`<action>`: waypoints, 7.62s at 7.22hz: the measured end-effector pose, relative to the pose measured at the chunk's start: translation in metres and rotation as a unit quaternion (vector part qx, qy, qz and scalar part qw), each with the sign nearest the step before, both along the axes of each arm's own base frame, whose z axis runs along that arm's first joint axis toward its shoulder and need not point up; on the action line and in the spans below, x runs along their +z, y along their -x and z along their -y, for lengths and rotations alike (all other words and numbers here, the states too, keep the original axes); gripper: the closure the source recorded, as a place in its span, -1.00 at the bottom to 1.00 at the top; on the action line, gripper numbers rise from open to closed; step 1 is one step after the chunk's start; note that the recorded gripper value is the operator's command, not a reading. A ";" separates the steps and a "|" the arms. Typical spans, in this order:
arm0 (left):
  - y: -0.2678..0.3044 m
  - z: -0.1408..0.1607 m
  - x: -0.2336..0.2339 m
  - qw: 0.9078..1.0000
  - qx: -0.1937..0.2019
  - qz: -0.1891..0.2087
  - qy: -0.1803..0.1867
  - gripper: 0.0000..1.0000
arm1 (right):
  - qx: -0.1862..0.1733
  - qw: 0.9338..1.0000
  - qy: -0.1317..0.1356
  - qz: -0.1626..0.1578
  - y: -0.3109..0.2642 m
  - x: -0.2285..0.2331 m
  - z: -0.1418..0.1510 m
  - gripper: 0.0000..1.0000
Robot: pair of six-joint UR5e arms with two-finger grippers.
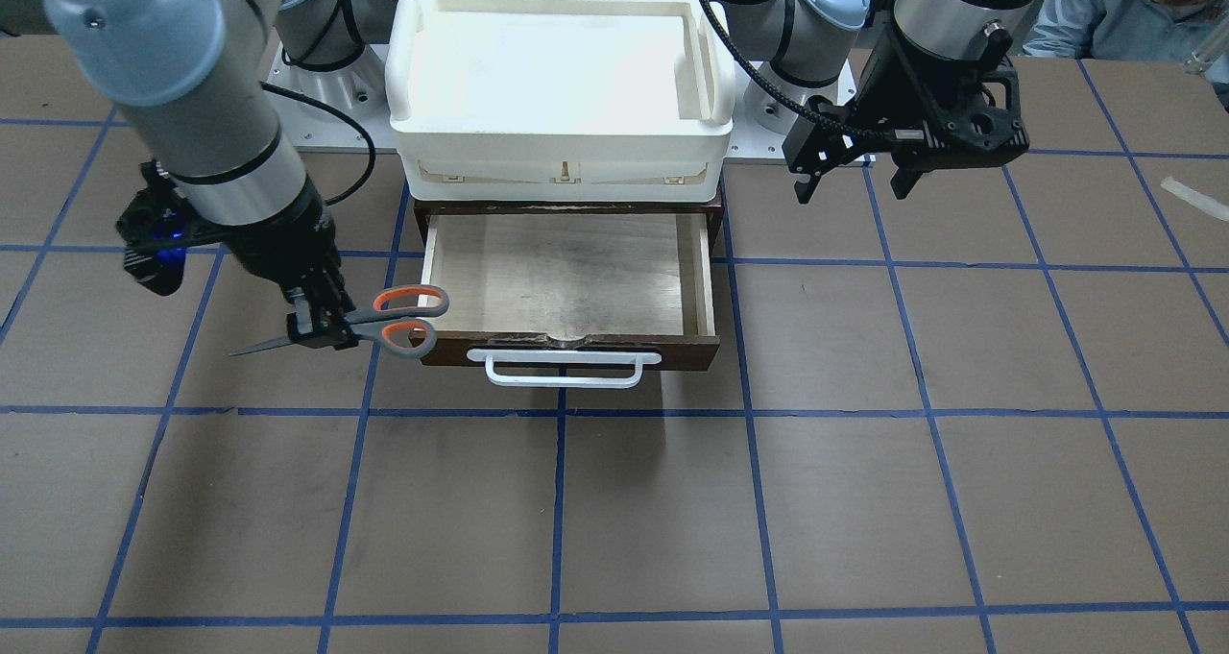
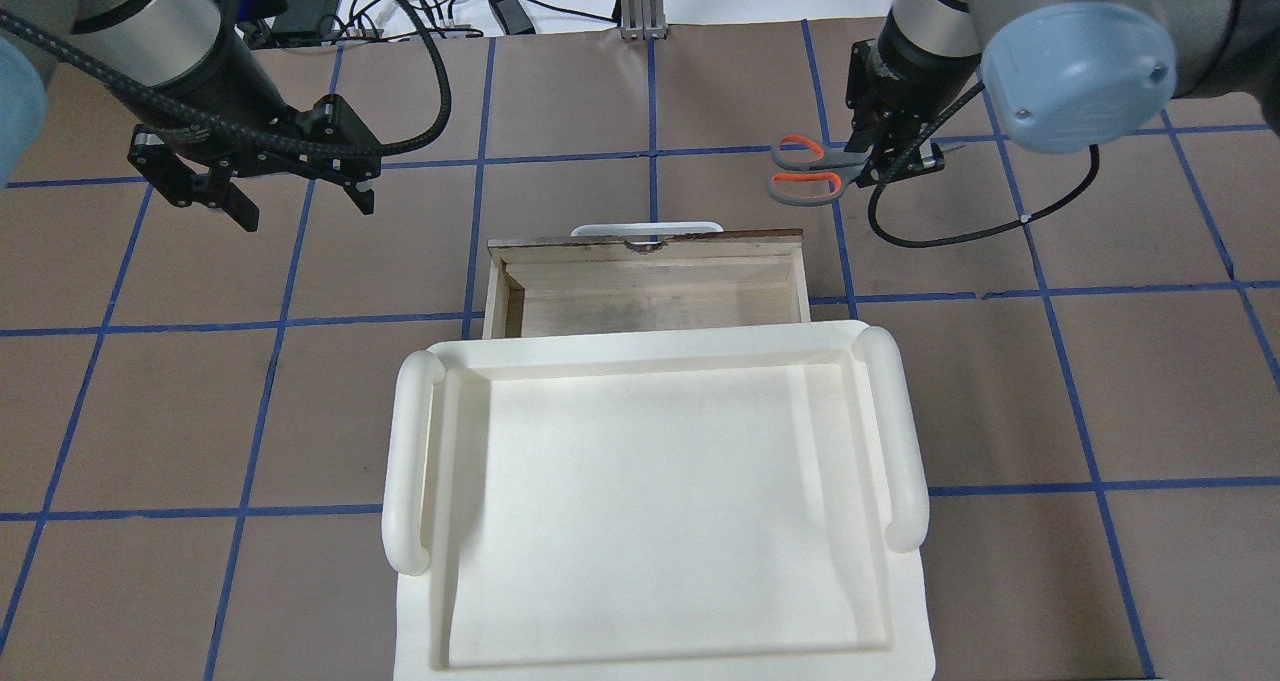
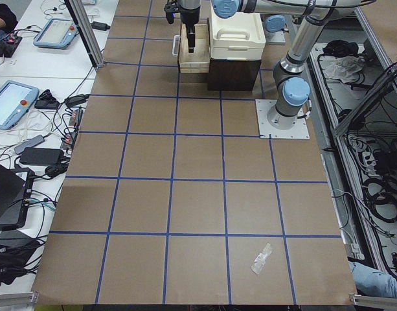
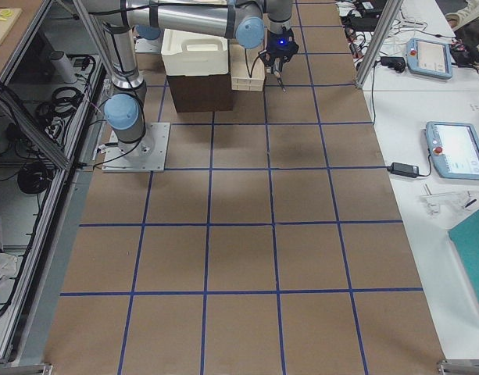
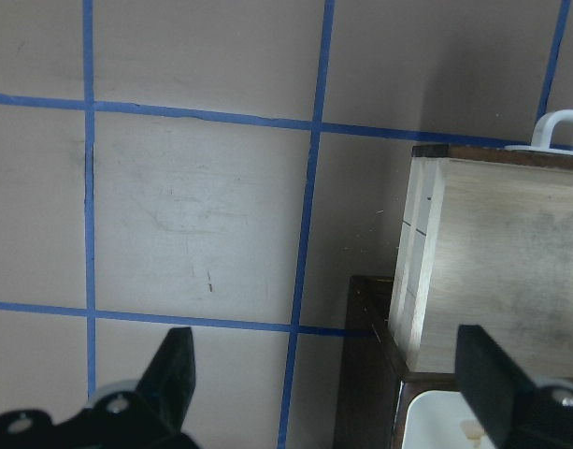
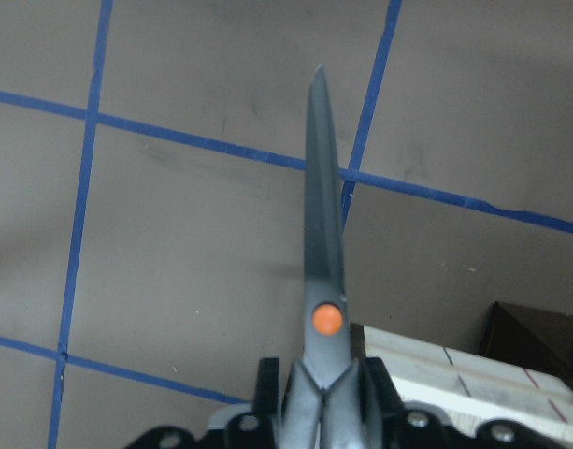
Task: Put scissors in drawer and close it
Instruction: 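Carry the scissors with the right gripper over the open drawer, then lower the scissors into the drawer and open the right gripper, then raise the right gripper away while the left arm reaches over the drawer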
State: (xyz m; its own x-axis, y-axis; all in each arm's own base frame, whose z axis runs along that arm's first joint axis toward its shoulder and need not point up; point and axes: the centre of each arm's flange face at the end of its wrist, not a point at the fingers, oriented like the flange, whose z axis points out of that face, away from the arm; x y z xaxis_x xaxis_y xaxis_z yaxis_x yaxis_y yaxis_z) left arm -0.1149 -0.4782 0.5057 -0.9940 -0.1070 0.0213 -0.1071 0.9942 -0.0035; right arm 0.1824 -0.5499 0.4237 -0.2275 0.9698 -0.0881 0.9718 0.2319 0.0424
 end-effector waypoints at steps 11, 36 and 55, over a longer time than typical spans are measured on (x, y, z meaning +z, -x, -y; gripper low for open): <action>0.000 -0.001 0.000 1.000 -0.001 0.000 0.001 -1.00 | -0.128 0.992 -0.015 -0.009 -0.166 -0.044 -0.056 0.82; 0.000 0.017 -0.012 1.000 -0.003 -0.005 -0.001 -1.00 | -0.112 0.992 -0.055 -0.017 -0.186 -0.071 -0.071 -0.67; 0.238 0.137 -0.195 0.999 0.037 -0.014 0.008 -1.00 | 0.608 0.788 0.058 -0.082 0.030 0.107 -0.064 -1.00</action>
State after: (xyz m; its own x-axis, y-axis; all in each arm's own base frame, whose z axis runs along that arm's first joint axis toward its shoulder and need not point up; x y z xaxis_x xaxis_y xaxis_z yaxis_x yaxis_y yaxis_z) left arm -0.3529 -0.6147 0.3103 -0.9826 -0.1786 0.0513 -0.1796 0.9836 -0.0160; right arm 0.1527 -0.4863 0.5309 -0.9994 0.0139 -0.0329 0.0187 0.9885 -0.1502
